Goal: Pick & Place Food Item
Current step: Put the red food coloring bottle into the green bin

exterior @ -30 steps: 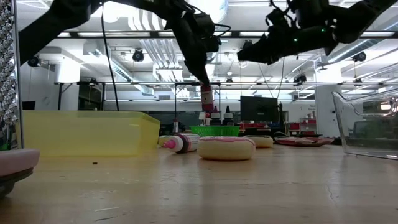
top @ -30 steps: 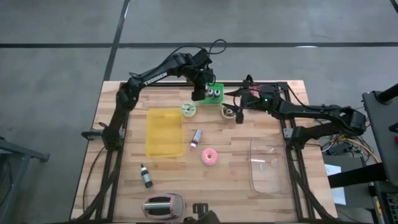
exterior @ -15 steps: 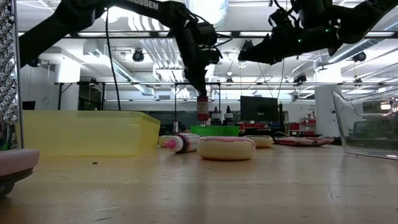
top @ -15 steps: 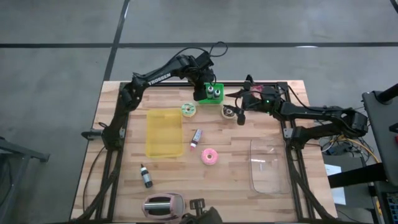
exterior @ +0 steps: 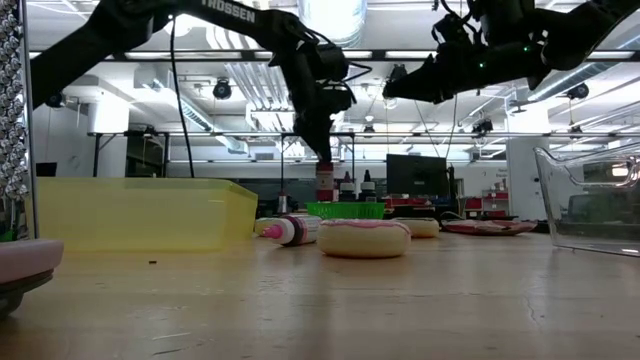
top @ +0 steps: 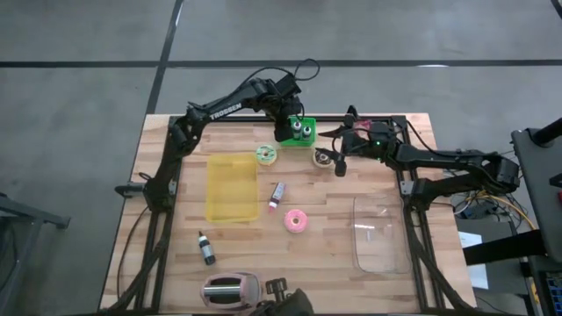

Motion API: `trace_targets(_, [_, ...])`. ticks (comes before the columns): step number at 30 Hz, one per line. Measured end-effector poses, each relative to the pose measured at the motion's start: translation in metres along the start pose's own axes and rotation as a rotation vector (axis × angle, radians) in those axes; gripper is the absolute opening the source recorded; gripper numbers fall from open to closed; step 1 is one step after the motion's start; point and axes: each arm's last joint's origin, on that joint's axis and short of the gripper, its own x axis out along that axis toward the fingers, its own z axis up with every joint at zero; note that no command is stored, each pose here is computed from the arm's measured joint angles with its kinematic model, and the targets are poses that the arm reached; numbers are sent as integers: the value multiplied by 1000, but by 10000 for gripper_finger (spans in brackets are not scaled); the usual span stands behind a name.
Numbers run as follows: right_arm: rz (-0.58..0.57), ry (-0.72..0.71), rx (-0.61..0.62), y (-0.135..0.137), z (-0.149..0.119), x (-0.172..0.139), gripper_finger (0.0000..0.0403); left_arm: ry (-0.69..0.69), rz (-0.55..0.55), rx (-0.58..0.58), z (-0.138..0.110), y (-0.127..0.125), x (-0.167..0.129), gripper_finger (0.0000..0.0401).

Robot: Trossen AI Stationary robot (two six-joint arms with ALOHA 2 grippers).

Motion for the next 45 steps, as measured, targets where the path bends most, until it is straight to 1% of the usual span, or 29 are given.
trace_targets(5, [-1,-2,-2,0,0,0,224,-12,-6,-28,0,1,2,112])
trace_targets(7, [0,-2,-2,0,0,0,224,-17,-26,-39,-1,2,4,112])
trace_targets(10, [-1,-2,-2,0,0,0,224,-10,-32,-51,-4,3,11,112])
trace_targets(17, [-1,-2,-2,0,0,0,224,-5,-57,-56,-8,5,16,112])
trace_targets(21, [-2,-3,-3,0,0,0,224,-20,-99,-60,-8,6,16,112])
trace_targets(26, [-3,-4,-3,0,0,0,224,-33,-96,-61,-7,8,18,112])
trace_targets(35, [-3,-6,-3,0,1,0,224,-13,-99,-74,-13,11,28,112])
trace_targets(41, [-3,-7,-3,0,1,0,224,9,-108,-77,-18,9,36,112])
trace_targets(45, [-4,-12,-4,0,1,0,224,0,-123,-71,-18,9,39,112])
